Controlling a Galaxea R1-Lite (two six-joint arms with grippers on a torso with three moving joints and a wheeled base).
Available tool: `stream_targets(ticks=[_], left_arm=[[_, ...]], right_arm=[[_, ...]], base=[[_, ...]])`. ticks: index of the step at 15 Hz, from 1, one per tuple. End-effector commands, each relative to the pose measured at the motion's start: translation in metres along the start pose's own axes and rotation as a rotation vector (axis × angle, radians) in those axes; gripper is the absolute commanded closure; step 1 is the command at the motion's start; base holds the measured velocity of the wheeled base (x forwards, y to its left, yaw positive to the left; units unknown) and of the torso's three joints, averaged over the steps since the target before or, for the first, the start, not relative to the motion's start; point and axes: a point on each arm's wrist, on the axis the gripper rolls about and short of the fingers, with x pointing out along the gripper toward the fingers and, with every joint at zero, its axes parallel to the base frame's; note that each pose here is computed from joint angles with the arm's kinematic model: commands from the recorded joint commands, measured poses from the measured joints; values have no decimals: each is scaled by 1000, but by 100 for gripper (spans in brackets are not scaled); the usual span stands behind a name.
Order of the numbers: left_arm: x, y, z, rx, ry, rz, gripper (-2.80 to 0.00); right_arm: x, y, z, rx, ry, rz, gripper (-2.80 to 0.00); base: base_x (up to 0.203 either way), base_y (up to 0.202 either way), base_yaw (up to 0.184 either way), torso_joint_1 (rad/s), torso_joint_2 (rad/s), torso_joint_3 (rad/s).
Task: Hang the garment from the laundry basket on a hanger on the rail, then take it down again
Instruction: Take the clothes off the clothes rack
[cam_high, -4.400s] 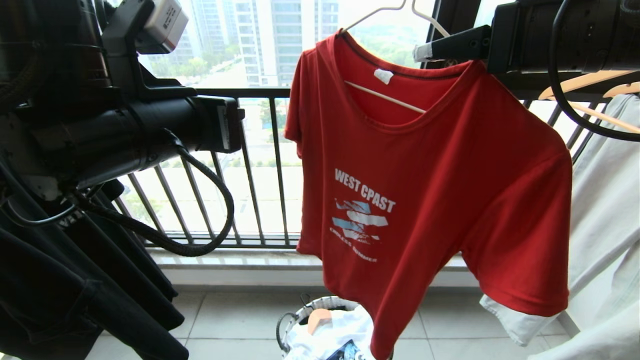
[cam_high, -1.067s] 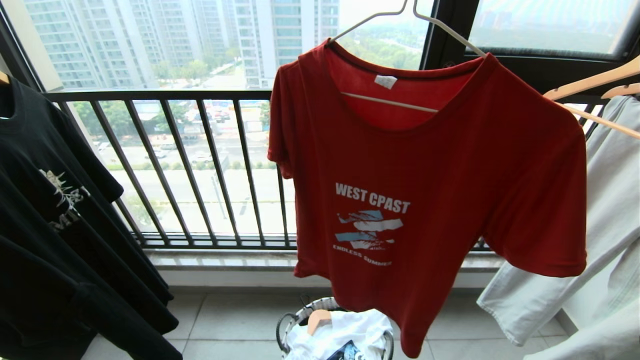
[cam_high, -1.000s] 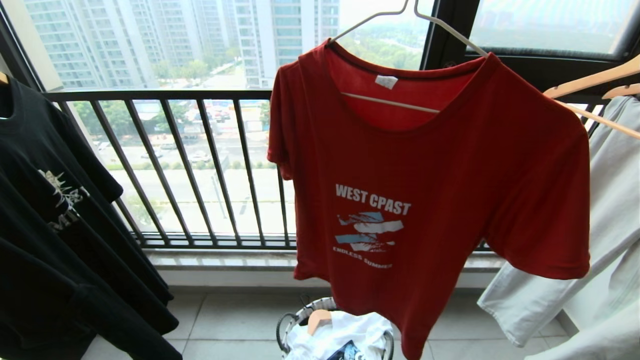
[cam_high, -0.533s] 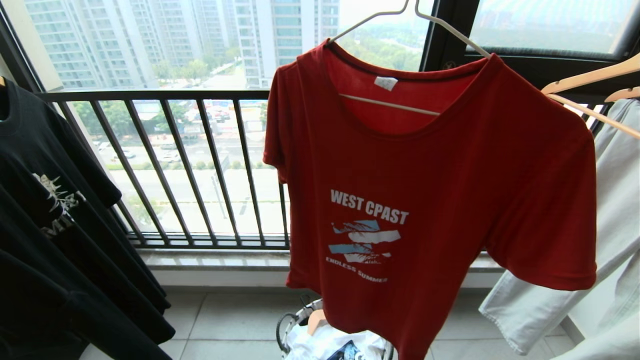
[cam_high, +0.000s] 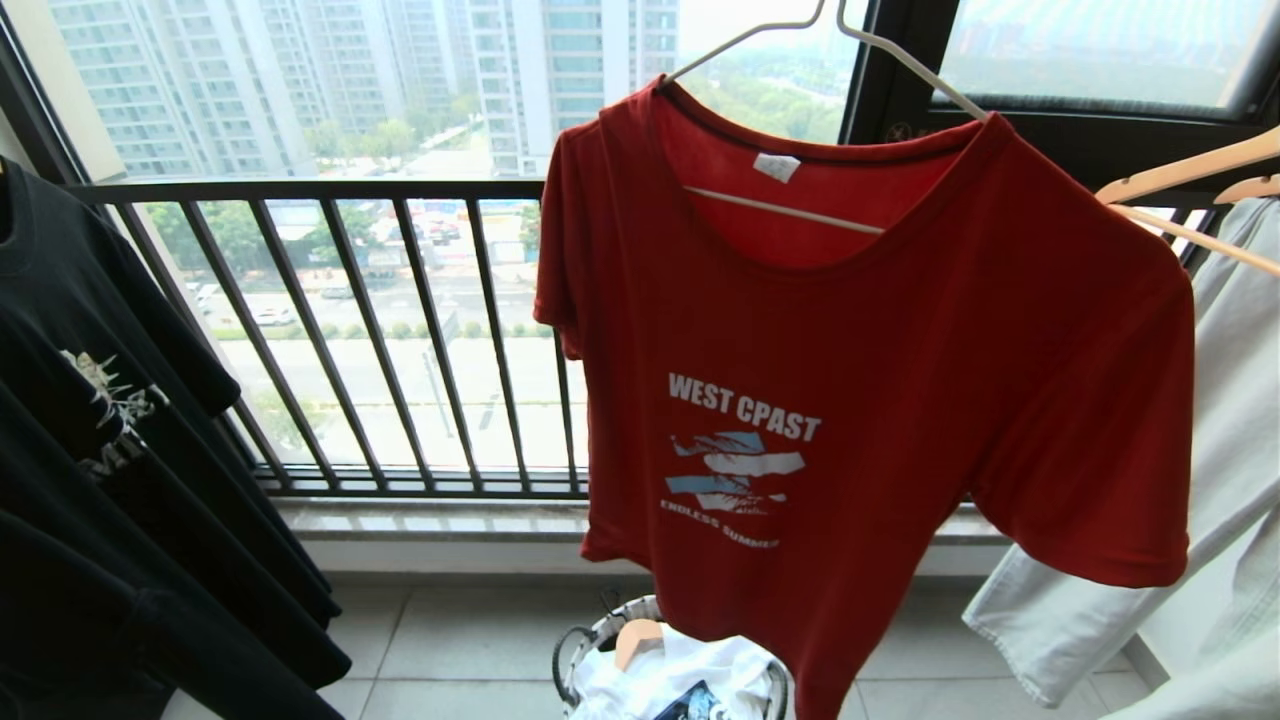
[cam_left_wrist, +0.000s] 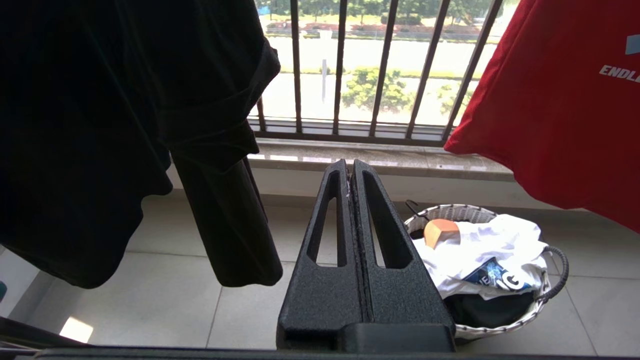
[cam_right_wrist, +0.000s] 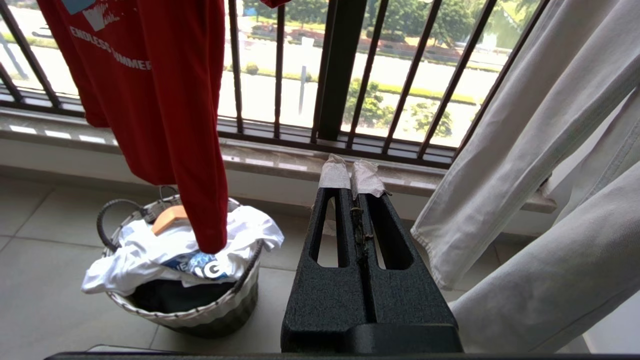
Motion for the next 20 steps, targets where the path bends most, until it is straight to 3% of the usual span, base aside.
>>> stream_targets(ticks=[1,20], left_arm=[[0,0,0,-7,1,1,0],[0,0,0,-7,2,2,0]], right_arm=[[0,0,-1,2,3,2,0],[0,0,-1,18,2,0,0]], base=[[0,0,0,0,0,0],[0,0,0,0,0,0]])
